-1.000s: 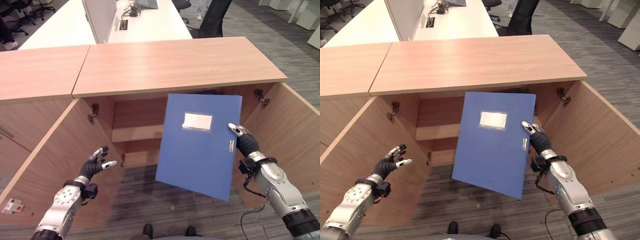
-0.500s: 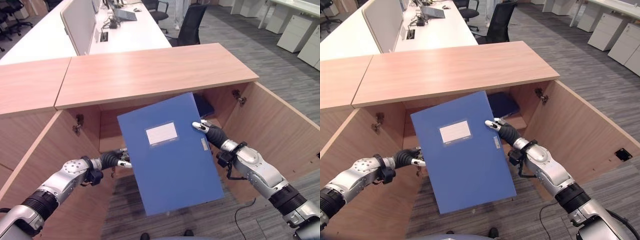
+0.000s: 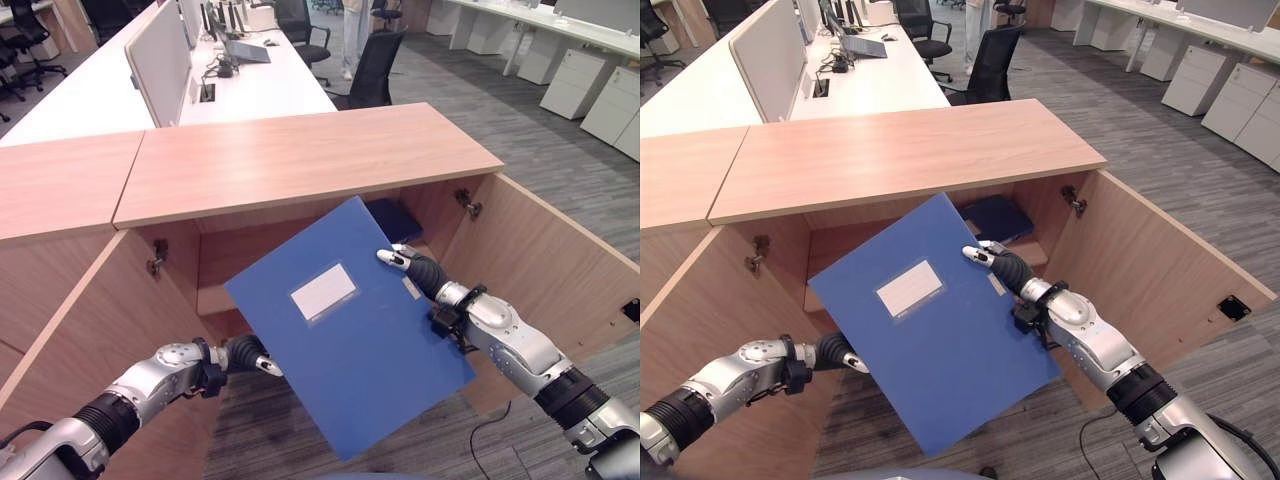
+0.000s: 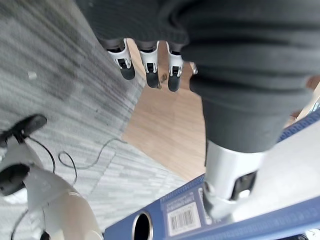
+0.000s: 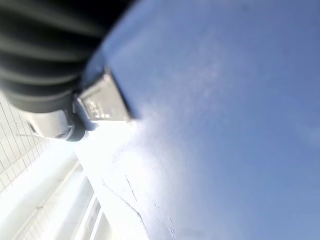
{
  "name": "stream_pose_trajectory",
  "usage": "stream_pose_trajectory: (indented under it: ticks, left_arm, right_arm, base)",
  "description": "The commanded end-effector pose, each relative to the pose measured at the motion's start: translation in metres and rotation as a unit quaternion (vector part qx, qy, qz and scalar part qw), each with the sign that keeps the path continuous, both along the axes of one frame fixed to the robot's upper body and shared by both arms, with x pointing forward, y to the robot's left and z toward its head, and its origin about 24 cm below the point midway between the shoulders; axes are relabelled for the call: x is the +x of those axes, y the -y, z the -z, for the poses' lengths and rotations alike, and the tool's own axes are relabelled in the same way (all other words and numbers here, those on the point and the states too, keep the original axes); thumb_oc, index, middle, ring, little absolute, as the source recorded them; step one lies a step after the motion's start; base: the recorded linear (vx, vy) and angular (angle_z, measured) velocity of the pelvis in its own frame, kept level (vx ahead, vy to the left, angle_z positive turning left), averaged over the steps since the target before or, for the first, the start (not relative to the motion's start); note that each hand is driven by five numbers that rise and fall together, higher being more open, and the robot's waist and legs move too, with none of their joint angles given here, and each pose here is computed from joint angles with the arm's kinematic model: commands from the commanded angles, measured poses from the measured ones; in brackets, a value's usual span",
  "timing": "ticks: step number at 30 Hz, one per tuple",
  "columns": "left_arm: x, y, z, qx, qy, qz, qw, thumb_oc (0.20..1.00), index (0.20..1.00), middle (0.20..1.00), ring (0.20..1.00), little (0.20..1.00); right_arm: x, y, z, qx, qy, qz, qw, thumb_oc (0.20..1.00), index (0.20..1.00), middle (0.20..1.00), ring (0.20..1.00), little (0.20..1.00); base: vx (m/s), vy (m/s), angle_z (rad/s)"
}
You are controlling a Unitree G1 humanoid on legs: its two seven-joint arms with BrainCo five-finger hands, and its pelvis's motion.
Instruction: Put the empty folder in the office cabinet
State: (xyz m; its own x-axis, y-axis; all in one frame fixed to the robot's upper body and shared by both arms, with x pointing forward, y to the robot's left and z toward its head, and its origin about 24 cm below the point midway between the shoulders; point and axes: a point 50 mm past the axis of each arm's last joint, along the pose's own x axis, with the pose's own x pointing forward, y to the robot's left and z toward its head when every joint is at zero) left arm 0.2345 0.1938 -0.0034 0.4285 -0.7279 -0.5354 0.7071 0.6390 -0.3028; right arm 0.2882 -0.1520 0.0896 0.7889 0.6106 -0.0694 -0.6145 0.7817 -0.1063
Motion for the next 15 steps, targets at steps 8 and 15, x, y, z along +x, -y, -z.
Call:
stream_pose_trajectory:
  ticks: [8,15]
  left_arm:
    - [0.019,0.093,-0.011,-0.197,0.029,-0.036,0.979,1.0,1.0,1.0,1.0,1.0]
    - [0.021,0.107,-0.013,-0.235,0.029,-0.068,0.969,1.0,1.0,1.0,1.0,1.0]
  right_arm:
    - [0.005,-0.058,-0.025,0.132,0.043,-0.044,0.989,0.2,0.2,0.2,0.2,0.2]
    - [0.005,-0.061,-0.025,0.138,0.046,-0.038,0.989,0.2,0.2,0.2,0.2,0.2]
  base:
    - [0.0,0.0,0.0]
    - [0.0,0.0,0.0]
